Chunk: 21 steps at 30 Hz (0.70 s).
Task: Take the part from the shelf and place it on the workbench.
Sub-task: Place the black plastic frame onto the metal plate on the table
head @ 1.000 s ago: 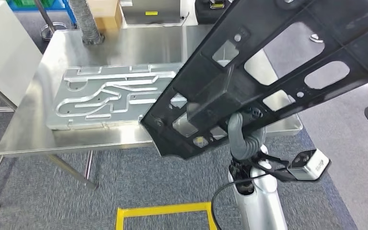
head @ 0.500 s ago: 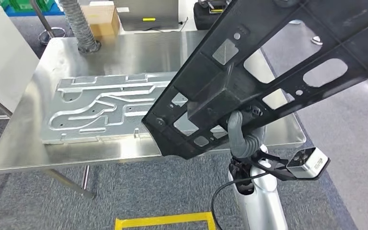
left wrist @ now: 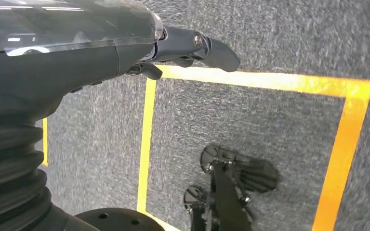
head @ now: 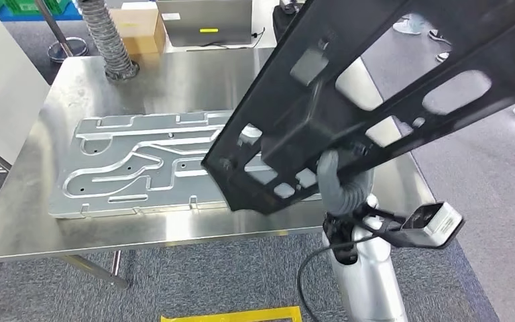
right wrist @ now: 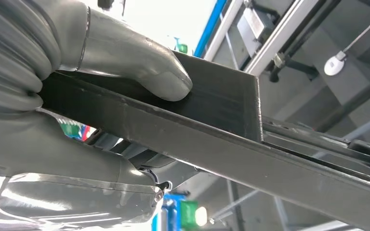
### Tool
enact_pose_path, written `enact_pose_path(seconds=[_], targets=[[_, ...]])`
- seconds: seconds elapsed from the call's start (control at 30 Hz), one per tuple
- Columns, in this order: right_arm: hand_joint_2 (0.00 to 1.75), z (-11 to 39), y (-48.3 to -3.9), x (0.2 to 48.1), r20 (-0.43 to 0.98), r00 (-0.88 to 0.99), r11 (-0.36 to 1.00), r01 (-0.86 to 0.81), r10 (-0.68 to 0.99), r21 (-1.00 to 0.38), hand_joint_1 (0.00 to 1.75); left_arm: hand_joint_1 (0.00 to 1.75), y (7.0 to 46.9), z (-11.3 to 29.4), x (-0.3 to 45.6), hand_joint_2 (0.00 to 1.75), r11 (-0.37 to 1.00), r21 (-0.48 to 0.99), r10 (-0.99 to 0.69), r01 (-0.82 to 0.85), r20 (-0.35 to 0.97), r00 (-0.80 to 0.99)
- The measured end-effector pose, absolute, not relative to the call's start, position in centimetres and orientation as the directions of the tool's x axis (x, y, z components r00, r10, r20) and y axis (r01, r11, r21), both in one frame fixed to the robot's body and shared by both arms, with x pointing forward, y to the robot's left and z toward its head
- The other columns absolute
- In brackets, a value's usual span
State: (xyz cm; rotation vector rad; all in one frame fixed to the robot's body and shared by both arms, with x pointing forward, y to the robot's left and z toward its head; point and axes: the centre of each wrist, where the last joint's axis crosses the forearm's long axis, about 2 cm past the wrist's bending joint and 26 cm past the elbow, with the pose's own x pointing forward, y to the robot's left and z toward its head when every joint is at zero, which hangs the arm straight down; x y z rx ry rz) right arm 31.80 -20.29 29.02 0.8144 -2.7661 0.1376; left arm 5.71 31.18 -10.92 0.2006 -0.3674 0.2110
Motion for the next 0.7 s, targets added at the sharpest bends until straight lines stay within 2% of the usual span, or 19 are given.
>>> enact_pose_path(seconds=[0.1, 0.2, 0.27, 0.37, 0.43, 0.57, 0.7], targets=[[1.75, 30.8, -21.6, 34.0, 0.253, -0.846, 0.87, -0.492, -0.469, -0.03, 1.75, 0.0, 31.1, -10.9, 5.9, 1.75, 0.956, 0.154, 0.175, -0.249, 0.381, 0.908], [1.75, 31.4, -23.1, 36.5, 0.312, -0.877, 0.917, -0.397, -0.365, -0.043, 1.75, 0.0, 31.1, -10.9, 6.0, 1.75, 0.953, 0.154, 0.184, -0.26, 0.386, 0.904], [1.75, 31.8, -23.9, 38.3, 0.366, -0.905, 0.961, -0.263, -0.217, -0.081, 1.75, 0.0, 31.0, -10.9, 5.9, 1.75, 0.952, 0.151, 0.192, -0.267, 0.388, 0.902], [1.75, 32.9, -24.7, 40.9, 0.407, -0.908, 0.983, 0.021, 0.094, -0.18, 1.75, 0.0, 30.8, -10.9, 6.0, 1.75, 0.95, 0.141, 0.206, -0.28, 0.393, 0.896], [1.75, 33.4, -24.9, 42.3, 0.404, -0.877, 0.954, 0.169, 0.261, -0.248, 1.75, 0.0, 30.8, -10.9, 6.0, 1.75, 0.949, 0.136, 0.211, -0.285, 0.397, 0.893], [1.75, 33.8, -24.6, 43.8, 0.39, -0.816, 0.887, 0.292, 0.425, -0.357, 1.75, 0.0, 30.9, -10.9, 6.0, 1.75, 0.948, 0.136, 0.214, -0.289, 0.399, 0.891], [1.75, 34.1, -22.6, 45.1, 0.248, -0.694, 0.665, 0.431, 0.676, -0.61, 1.75, 0.0, 31.0, -10.9, 5.9, 1.75, 0.947, 0.137, 0.215, -0.289, 0.397, 0.892]])
